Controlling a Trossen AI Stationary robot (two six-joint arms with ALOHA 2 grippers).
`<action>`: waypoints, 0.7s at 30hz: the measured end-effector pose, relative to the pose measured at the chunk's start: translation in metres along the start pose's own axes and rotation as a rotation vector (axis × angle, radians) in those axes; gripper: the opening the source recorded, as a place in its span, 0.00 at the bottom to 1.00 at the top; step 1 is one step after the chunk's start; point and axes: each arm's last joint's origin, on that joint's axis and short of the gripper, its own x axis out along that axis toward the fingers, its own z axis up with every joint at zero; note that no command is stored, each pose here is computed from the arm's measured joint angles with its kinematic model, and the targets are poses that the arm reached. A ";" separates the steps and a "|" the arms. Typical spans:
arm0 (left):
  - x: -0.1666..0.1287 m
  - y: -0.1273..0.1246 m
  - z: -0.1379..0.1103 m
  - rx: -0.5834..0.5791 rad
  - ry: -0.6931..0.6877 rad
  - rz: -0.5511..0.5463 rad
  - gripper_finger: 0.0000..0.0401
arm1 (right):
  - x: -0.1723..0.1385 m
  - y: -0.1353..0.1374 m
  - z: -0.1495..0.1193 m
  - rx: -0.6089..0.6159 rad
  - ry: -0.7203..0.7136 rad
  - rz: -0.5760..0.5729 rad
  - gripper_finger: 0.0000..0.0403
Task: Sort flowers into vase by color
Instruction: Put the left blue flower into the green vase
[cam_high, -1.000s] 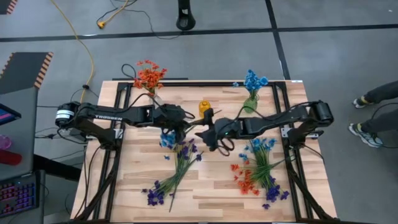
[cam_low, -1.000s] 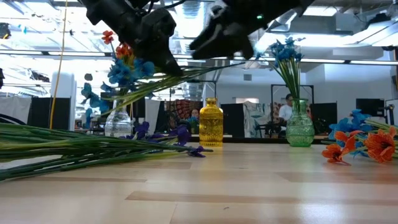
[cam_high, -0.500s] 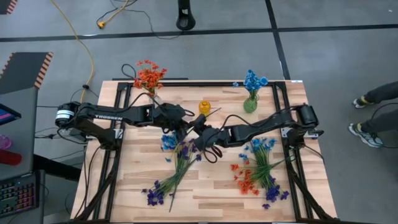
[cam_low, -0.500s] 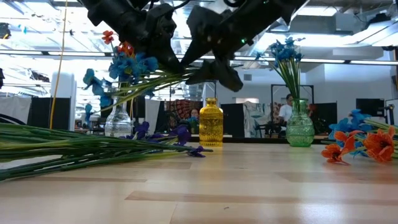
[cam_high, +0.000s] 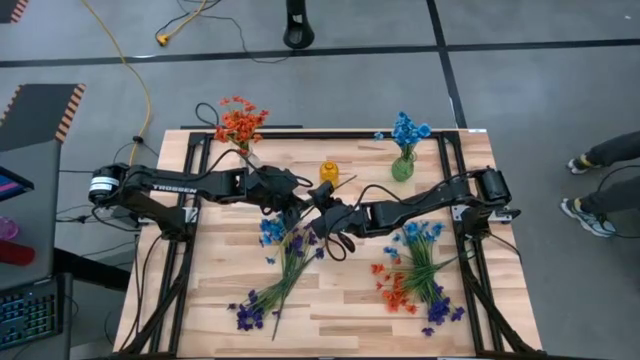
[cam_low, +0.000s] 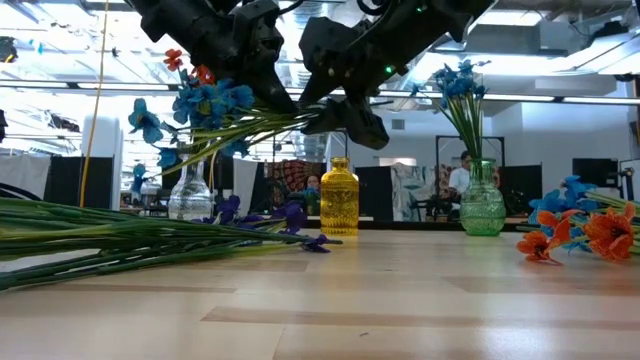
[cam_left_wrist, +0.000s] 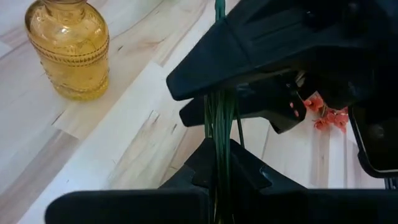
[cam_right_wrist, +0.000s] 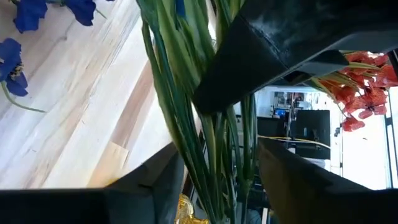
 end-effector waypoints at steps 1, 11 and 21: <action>0.000 0.000 0.000 0.001 -0.001 -0.001 0.03 | 0.000 0.000 0.000 0.001 0.000 0.000 0.51; 0.000 -0.002 0.003 0.107 -0.038 -0.019 0.07 | 0.000 0.001 0.000 0.053 -0.011 0.014 0.15; 0.000 -0.003 0.007 0.182 -0.075 -0.027 0.36 | -0.004 0.003 -0.004 0.099 0.001 0.069 0.11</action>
